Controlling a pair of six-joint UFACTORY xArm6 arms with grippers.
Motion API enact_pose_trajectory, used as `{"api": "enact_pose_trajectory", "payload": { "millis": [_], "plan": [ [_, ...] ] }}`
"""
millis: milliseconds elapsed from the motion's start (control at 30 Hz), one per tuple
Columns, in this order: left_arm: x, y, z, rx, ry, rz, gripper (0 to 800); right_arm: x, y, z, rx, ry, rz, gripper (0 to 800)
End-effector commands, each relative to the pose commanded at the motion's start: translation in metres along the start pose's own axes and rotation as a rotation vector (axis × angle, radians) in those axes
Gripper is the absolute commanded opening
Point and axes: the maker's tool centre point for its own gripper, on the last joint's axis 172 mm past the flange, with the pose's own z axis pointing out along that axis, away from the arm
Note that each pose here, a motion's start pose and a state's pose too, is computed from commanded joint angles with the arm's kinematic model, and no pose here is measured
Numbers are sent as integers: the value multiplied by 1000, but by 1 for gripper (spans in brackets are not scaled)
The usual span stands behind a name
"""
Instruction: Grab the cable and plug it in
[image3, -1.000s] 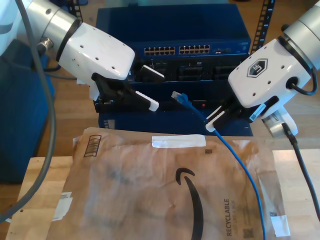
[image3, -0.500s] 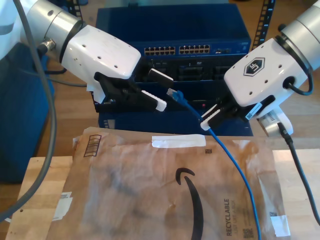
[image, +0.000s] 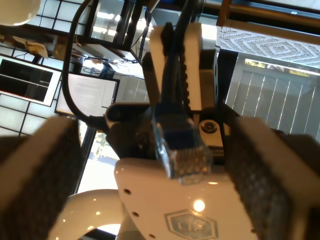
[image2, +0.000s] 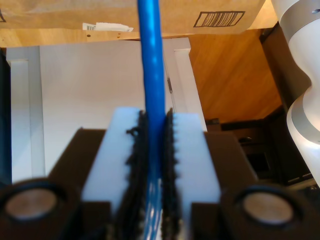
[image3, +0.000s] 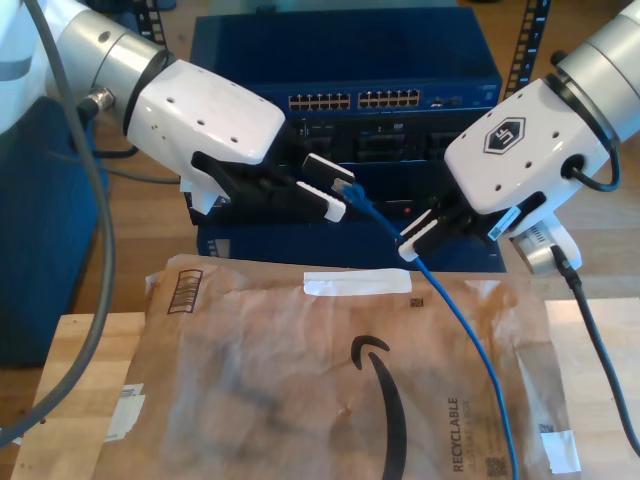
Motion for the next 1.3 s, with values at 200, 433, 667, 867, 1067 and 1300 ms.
{"api": "enact_pose_trajectory", "payload": {
  "millis": [200,433,667,867,1067,1300],
  "plan": [
    [-1,0,-1,-2,-2,3,341,0,0,0,0,0,0,2],
    [0,1,-1,-7,-2,10,323,1,0,1,-2,0,1,2],
    [-1,1,-1,-7,-1,18,264,0,0,0,-1,0,0,2],
    [-1,1,-1,-10,0,19,231,2,-1,1,-4,0,3,2],
    [-1,1,-2,-11,-1,17,185,-1,0,1,-5,-8,3,2],
    [1,1,-1,-10,-1,13,143,-3,-1,2,-6,-17,0,2]
  ]
}}
